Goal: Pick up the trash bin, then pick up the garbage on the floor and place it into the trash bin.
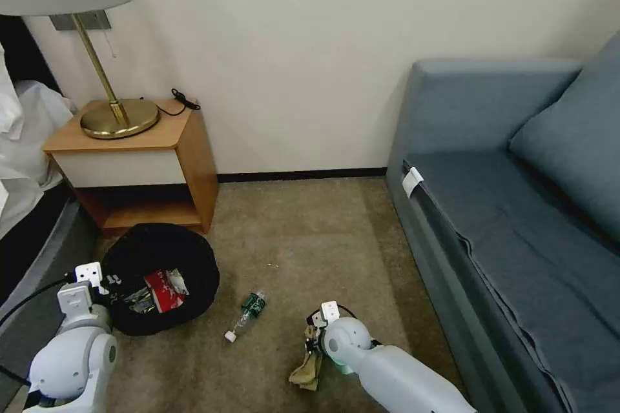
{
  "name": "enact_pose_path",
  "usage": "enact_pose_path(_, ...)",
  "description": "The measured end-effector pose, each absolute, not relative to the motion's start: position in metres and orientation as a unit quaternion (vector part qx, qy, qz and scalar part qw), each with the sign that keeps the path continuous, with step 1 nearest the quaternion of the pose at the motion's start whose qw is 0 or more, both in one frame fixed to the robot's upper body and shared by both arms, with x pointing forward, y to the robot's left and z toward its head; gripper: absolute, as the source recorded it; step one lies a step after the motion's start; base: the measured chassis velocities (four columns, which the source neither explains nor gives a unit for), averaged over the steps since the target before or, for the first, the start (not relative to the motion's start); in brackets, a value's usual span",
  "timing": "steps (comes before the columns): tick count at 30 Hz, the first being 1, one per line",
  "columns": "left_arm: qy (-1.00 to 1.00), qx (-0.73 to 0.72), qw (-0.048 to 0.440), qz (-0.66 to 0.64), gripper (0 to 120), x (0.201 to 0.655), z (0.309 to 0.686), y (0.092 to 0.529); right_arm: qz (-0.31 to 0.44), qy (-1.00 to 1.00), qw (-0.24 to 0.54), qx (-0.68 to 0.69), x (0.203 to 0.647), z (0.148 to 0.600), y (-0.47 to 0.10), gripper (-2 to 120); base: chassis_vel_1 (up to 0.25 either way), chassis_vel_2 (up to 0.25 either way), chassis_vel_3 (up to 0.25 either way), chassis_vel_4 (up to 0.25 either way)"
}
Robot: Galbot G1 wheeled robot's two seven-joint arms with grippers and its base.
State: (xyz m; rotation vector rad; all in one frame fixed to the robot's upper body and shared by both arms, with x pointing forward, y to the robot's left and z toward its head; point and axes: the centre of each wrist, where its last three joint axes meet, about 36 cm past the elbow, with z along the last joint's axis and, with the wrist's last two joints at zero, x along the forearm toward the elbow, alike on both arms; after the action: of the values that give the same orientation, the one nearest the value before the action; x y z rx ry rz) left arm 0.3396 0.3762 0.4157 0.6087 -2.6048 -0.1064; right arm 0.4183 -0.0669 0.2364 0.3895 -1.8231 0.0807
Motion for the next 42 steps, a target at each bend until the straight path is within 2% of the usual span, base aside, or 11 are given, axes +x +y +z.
enact_pose_path(6, -0.947, 0.221, 0.229, -0.039, 2, 0.338, 0.415, 0.376, 0.04, -0.79, 0.588, 0.171, 0.426, 0.24, -0.07, 1, 0.0, 0.0, 0.0, 0.0)
enact_pose_path(25, -0.948, 0.221, 0.226, -0.042, 2, 0.337, 0.415, 0.377, 0.057, -0.837, 0.503, 0.207, 0.466, 0.303, -0.066, 1, 0.008, 0.006, 0.004, 0.004)
enact_pose_path(30, -0.948, 0.219, 0.226, -0.043, 2, 0.338, 0.417, 0.376, 0.049, -0.866, 0.439, 0.234, 0.493, 0.342, -0.065, 1, 0.0, 0.0, 0.0, 0.0)
enact_pose_path(32, -0.949, 0.215, 0.225, -0.041, 2, 0.339, 0.418, 0.373, 0.029, -0.878, 0.392, 0.271, 0.512, 0.383, -0.054, 1, 0.0, 0.0, 0.0, 0.0)
enact_pose_path(34, -0.95, 0.215, 0.224, -0.041, 2, 0.339, 0.419, 0.372, 0.026, -0.879, 0.387, 0.276, 0.514, 0.388, -0.052, 1, 0.0, 0.0, 0.0, 0.0)
enact_pose_path(38, -0.952, 0.21, 0.219, -0.041, 2, 0.344, 0.427, 0.367, -0.002, -0.884, 0.332, 0.329, 0.533, 0.441, -0.022, 1, 0.0, 0.0, 0.0, 0.0)
enact_pose_path(40, -0.952, 0.209, 0.218, -0.041, 2, 0.344, 0.427, 0.366, -0.004, -0.884, 0.328, 0.332, 0.535, 0.445, -0.019, 1, 0.0, 0.0, 0.0, 0.0)
enact_pose_path(42, -0.954, 0.206, 0.215, -0.041, 2, 0.348, 0.432, 0.363, -0.01, -0.882, 0.303, 0.36, 0.54, 0.467, 0.005, 1, 0.0, 0.0, 0.0, 0.0)
